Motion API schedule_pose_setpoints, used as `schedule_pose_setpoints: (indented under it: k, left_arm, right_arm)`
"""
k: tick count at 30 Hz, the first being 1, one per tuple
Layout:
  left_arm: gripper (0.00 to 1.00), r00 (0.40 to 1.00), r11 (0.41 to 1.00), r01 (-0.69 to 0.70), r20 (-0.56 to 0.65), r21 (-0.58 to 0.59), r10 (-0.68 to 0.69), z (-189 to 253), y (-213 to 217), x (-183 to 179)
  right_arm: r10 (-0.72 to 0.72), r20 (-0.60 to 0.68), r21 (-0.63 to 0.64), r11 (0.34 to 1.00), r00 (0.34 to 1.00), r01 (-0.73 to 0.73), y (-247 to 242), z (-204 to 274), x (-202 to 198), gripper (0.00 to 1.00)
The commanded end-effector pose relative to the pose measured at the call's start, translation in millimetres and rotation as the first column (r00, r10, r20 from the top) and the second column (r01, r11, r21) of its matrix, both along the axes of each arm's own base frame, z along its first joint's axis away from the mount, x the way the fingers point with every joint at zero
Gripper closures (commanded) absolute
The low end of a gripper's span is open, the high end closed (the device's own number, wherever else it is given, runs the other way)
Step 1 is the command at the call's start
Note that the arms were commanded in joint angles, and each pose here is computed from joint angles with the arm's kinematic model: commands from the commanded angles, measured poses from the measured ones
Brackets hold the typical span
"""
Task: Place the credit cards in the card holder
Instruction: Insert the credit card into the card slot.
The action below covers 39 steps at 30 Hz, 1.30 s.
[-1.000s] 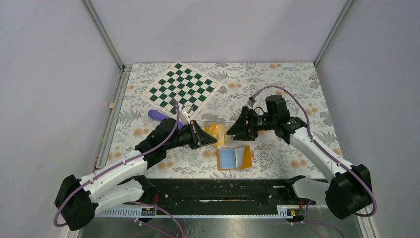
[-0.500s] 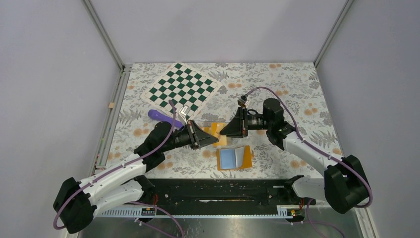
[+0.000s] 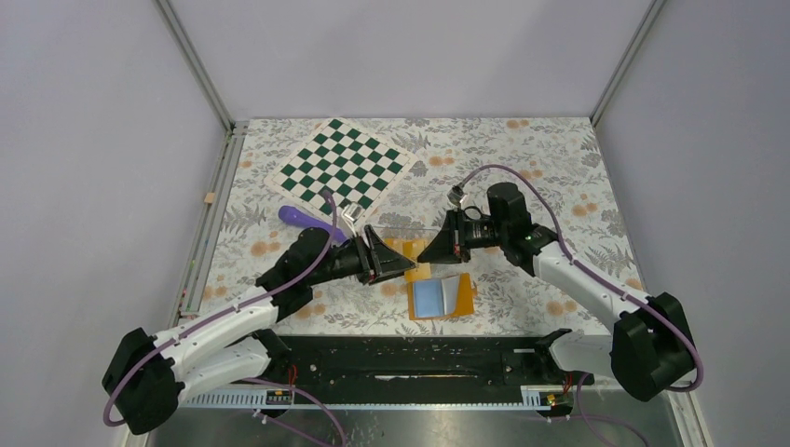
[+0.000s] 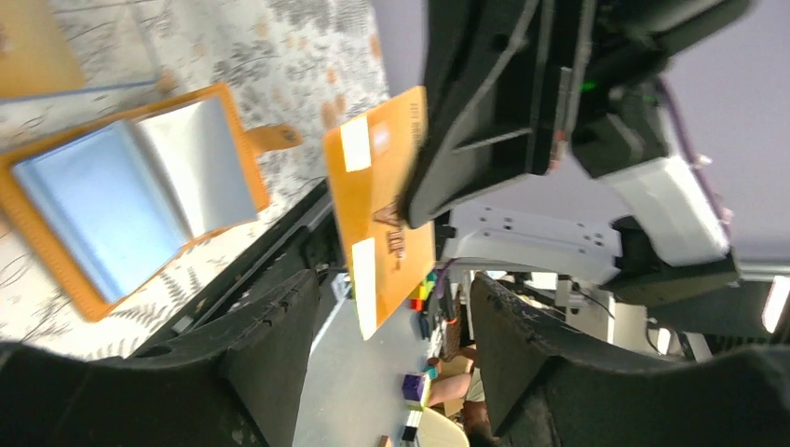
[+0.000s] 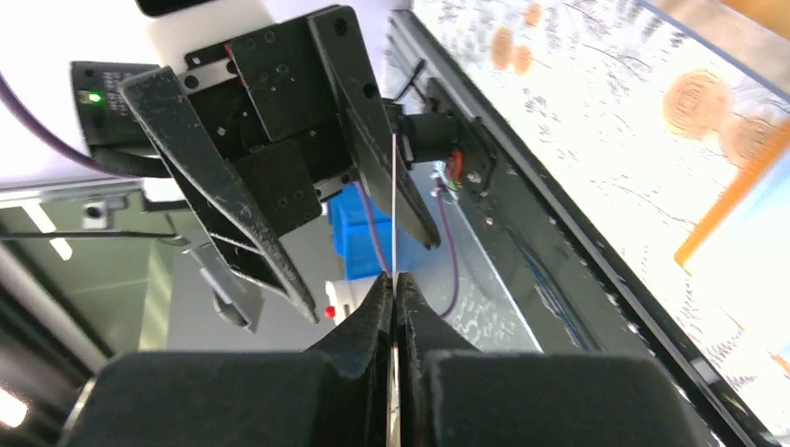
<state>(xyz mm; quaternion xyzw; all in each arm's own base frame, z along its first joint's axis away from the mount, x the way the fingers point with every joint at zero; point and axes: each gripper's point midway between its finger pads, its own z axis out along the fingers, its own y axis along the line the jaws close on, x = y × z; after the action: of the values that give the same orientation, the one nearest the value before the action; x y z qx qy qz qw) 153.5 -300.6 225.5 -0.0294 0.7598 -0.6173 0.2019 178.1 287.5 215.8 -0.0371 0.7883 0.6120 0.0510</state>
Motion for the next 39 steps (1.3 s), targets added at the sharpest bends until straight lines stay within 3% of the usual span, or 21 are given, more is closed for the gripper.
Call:
schedule_pose_setpoints:
  k: [1, 6, 11, 17, 24, 31, 34, 39]
  left_arm:
    - [0.39, 0.998, 0.989, -0.018, -0.059, 0.144, 0.027, -31.2, 4.6, 5.2]
    - [0.44, 0.982, 0.937, 0.003, -0.178, 0.349, 0.063, -87.1, 16.1, 2.7]
    - [0.5, 0.966, 0.891, 0.033, -0.243, 0.453, 0.088, -122.2, 23.7, -0.6]
    - [0.61, 0.949, 0.875, 0.068, -0.303, 0.479, 0.092, -151.6, 20.4, -4.9]
    - [0.67, 0.936, 0.864, 0.074, -0.333, 0.498, 0.112, -169.8, 11.6, 0.7]
    - [0.7, 0.925, 0.844, 0.118, -0.366, 0.524, 0.098, -185.9, -3.6, 1.3]
    - [0.78, 0.912, 0.831, 0.131, -0.394, 0.541, 0.113, -195.1, -4.7, -1.1]
    - [0.83, 0.899, 0.808, 0.139, -0.415, 0.573, 0.14, -205.9, -0.9, -2.9]
  right_arm:
    - [-0.009, 0.067, -0.202, 0.979, 0.998, 0.022, -21.6, -30.2, -6.5, 1.0]
    - [-0.088, 0.024, -0.29, 0.953, 0.996, 0.091, -41.3, -69.9, -1.0, 1.0]
    - [-0.139, 0.019, -0.378, 0.916, 0.99, 0.136, -61.6, -108.2, 5.3, 1.0]
    - [-0.172, 0.014, -0.435, 0.886, 0.985, 0.161, -77.3, -139.9, 4.2, 1.0]
    - [-0.183, 0.02, -0.484, 0.859, 0.983, 0.17, -89.7, -161.0, 13.3, 1.0]
    - [-0.165, 0.038, -0.498, 0.852, 0.986, 0.162, -92.2, -167.8, 24.9, 1.0]
    - [-0.168, 0.041, -0.49, 0.856, 0.985, 0.166, -91.9, -171.0, 30.7, 1.0]
    - [-0.17, 0.038, -0.449, 0.877, 0.985, 0.169, -85.8, -167.4, 38.4, 1.0]
